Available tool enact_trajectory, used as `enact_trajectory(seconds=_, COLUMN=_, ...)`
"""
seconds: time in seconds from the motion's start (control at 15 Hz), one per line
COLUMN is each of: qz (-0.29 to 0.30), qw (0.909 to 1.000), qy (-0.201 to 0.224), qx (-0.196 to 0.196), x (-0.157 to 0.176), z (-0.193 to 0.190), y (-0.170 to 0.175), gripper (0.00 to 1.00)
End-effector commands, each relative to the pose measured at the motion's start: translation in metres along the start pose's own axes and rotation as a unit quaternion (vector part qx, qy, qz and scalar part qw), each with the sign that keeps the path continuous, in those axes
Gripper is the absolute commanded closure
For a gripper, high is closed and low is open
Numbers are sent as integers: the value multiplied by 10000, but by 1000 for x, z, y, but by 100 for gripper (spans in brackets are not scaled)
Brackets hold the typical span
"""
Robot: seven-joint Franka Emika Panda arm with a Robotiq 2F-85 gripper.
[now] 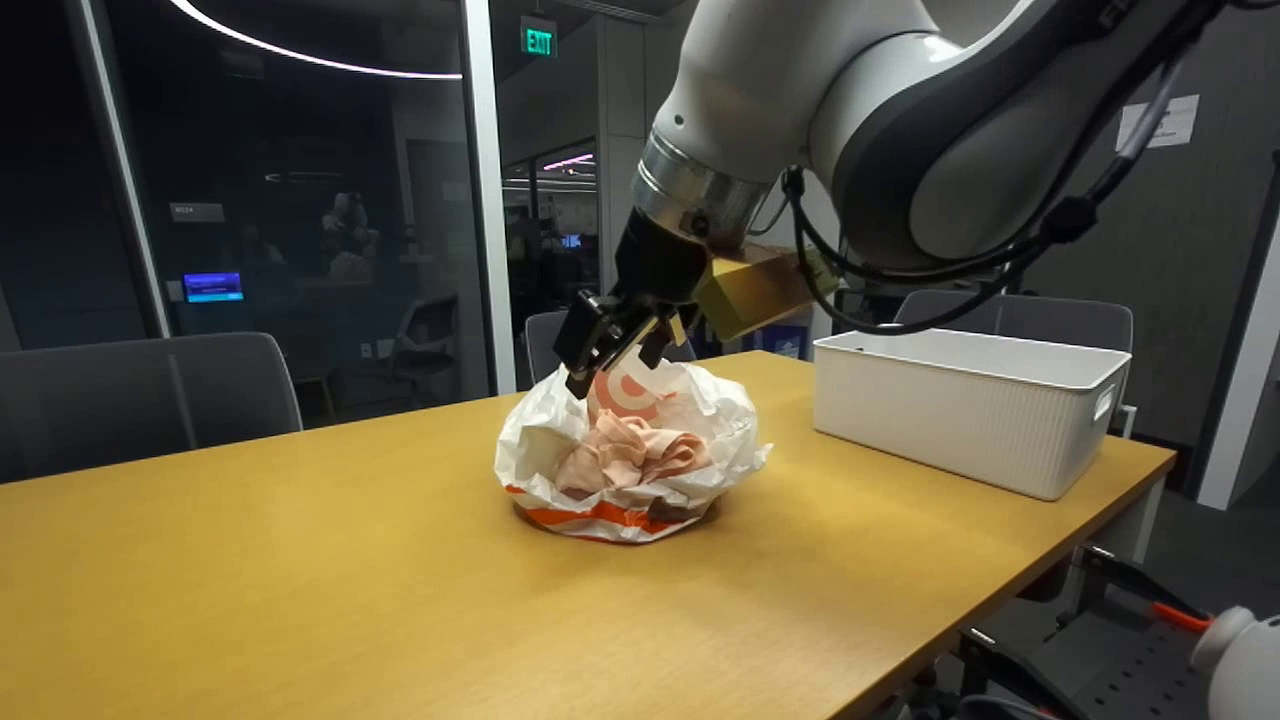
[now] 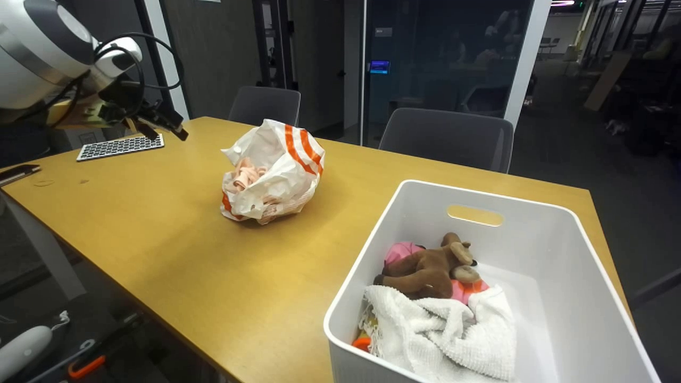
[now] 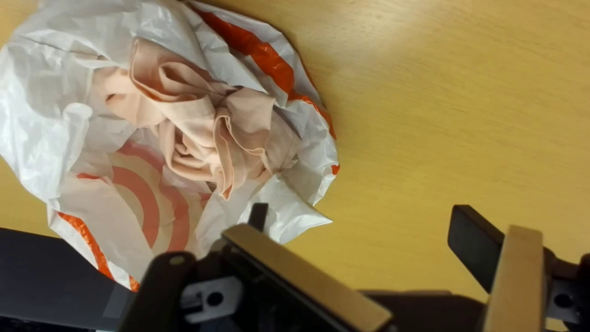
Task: Remove the clothes from the plastic bag and place them in the storage box
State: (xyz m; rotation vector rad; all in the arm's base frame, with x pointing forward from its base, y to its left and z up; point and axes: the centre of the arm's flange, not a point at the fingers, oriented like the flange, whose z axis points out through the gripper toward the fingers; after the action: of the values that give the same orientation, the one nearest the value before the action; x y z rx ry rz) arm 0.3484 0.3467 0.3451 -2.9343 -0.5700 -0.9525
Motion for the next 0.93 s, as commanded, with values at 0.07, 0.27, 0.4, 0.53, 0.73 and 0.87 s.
enact_trajectory(seconds=0.07, qz=33, qw=9994, qy=-43, qx=-333, x=24, z=78, y=-30, gripper=0)
enact_trajectory(seconds=0.27, qz=41, qw=9990, qy=-170, qx=-409, x=21, z=101, y=-28, gripper=0)
enact_trajectory(seconds=0.4, qz=127, qw=9987, qy=-183, qx=-452, x=19, z=119, y=-23, gripper=0)
enact_trajectory(seconds=0.53, qz=225, qw=9984, qy=-186, qx=-490, x=20, z=139, y=-19, gripper=0)
enact_trajectory(seconds=0.73, qz=307, qw=9979, qy=-78, qx=-565, x=30, z=177, y=-12, gripper=0)
enact_trajectory(seconds=0.87, qz=274, qw=9973, qy=12, qx=-679, x=45, z=205, y=5, gripper=0)
